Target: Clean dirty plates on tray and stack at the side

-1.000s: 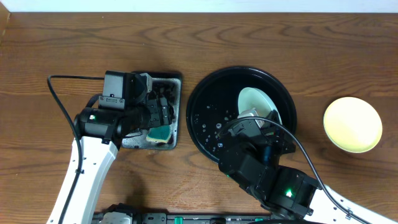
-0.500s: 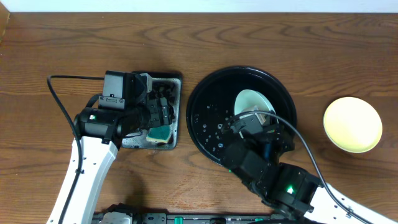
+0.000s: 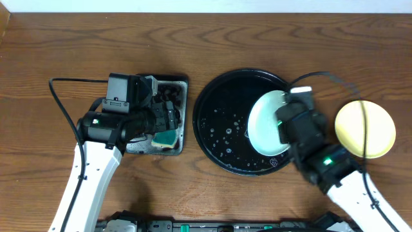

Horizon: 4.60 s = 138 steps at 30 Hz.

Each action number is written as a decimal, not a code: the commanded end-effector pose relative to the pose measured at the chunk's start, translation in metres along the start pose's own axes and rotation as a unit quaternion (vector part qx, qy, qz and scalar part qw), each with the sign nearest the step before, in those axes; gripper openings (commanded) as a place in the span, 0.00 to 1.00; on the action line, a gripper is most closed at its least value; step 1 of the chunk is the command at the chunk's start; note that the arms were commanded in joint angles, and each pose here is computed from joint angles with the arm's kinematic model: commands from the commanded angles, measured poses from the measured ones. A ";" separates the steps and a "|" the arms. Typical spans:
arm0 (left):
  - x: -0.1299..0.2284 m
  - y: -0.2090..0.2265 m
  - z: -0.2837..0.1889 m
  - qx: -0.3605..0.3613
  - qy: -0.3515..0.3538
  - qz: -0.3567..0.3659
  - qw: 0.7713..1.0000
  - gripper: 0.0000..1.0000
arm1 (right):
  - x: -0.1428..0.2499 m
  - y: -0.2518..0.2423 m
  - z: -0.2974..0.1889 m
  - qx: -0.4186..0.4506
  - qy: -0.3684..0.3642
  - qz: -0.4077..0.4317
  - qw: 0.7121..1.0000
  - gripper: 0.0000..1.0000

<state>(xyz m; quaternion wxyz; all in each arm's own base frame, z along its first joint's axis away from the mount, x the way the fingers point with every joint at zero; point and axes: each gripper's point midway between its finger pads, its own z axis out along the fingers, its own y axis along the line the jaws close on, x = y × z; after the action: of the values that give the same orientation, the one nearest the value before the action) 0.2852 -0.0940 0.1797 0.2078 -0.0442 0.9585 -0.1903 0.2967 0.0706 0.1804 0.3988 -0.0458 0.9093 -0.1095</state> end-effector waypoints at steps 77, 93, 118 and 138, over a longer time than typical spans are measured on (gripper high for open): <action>-0.005 -0.003 -0.004 0.003 -0.007 0.006 1.000 0.83 | -0.042 0.027 -0.094 0.211 -0.205 -0.186 0.938 0.01; -0.005 -0.003 -0.004 0.003 -0.007 0.006 1.000 0.83 | -0.049 0.032 -0.109 0.230 -0.226 -0.210 0.923 0.01; -0.005 -0.003 -0.004 0.003 -0.007 0.006 1.000 0.83 | -0.026 0.063 -0.051 0.032 -0.133 -0.085 0.987 0.01; -0.005 -0.003 -0.004 0.003 -0.007 0.006 1.000 0.83 | 0.054 -0.160 0.058 -0.058 0.100 0.442 0.889 0.01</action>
<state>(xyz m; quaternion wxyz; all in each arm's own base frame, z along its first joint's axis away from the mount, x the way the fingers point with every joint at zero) 0.2853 -0.0940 0.1798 0.2079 -0.0441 0.9584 -0.1904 0.3053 -0.0830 0.1444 0.3182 0.2941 0.8976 0.0811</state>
